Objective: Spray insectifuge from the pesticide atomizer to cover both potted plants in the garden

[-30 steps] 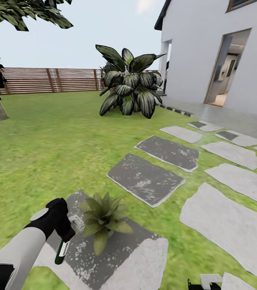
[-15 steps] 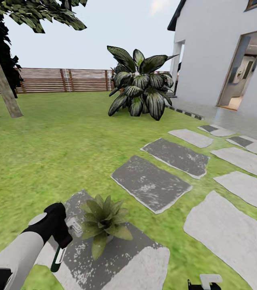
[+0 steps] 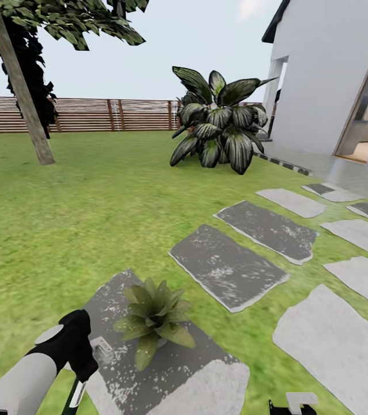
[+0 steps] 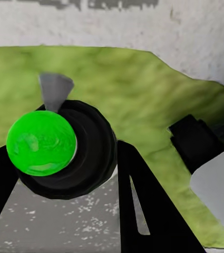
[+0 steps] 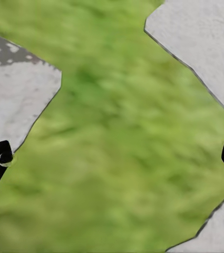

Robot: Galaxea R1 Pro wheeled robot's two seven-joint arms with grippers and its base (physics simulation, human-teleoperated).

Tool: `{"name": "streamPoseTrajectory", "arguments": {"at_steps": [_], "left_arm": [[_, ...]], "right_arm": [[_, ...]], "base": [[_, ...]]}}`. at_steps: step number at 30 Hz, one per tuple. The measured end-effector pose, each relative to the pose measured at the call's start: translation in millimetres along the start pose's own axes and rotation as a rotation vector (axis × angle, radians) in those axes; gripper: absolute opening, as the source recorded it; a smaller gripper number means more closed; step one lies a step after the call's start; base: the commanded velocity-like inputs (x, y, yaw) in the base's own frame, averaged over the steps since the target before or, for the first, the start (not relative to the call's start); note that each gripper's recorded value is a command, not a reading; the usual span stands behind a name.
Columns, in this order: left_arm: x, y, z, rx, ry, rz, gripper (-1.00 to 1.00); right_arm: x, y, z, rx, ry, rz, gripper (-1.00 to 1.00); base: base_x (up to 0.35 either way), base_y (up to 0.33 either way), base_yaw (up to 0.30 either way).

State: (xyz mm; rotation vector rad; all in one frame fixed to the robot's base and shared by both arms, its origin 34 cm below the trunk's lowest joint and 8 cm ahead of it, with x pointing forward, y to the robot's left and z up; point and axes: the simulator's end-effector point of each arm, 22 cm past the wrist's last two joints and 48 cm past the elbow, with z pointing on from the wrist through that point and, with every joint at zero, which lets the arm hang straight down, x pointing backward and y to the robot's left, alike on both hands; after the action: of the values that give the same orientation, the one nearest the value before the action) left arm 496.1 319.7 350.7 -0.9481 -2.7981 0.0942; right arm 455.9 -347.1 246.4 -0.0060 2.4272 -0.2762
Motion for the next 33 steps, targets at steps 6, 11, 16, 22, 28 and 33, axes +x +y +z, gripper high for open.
{"name": "streamPoseTrajectory", "arguments": {"at_steps": [6, 11, 16, 22, 28, 33], "left_arm": [[1, 16, -0.4, -0.063, -0.003, -0.010, -1.00], [3, 20, -1.0, -0.073, -0.003, -0.016, -1.00], [1, 22, -1.0, -0.093, -0.006, -0.016, -1.00], [-6, 18, -1.7, -0.090, -0.018, -0.010, -1.00], [-6, 21, -4.5, -0.095, -0.024, -0.016, -1.00], [-5, 23, -5.0, -0.098, -0.022, -0.022, -1.00]], "right_arm": [[1, 0, -0.1, 0.000, 0.001, 0.000, 1.00], [1, 0, -0.3, -0.001, 0.001, 0.000, 1.00], [1, 0, -0.2, -0.001, 0.002, 0.000, 1.00], [1, -1, -0.1, -0.001, 0.002, -0.001, 1.00], [1, 0, -0.1, -0.002, 0.002, -0.003, 1.00], [1, -1, -0.2, 0.000, 0.002, -0.002, 1.00]], "base": [[0.015, -0.273, 0.133], [0.215, -0.169, 0.269], [0.138, -0.012, 0.262], [0.006, -0.081, 0.035], [0.036, -0.267, 0.001], [0.055, -0.274, 0.000]]}}
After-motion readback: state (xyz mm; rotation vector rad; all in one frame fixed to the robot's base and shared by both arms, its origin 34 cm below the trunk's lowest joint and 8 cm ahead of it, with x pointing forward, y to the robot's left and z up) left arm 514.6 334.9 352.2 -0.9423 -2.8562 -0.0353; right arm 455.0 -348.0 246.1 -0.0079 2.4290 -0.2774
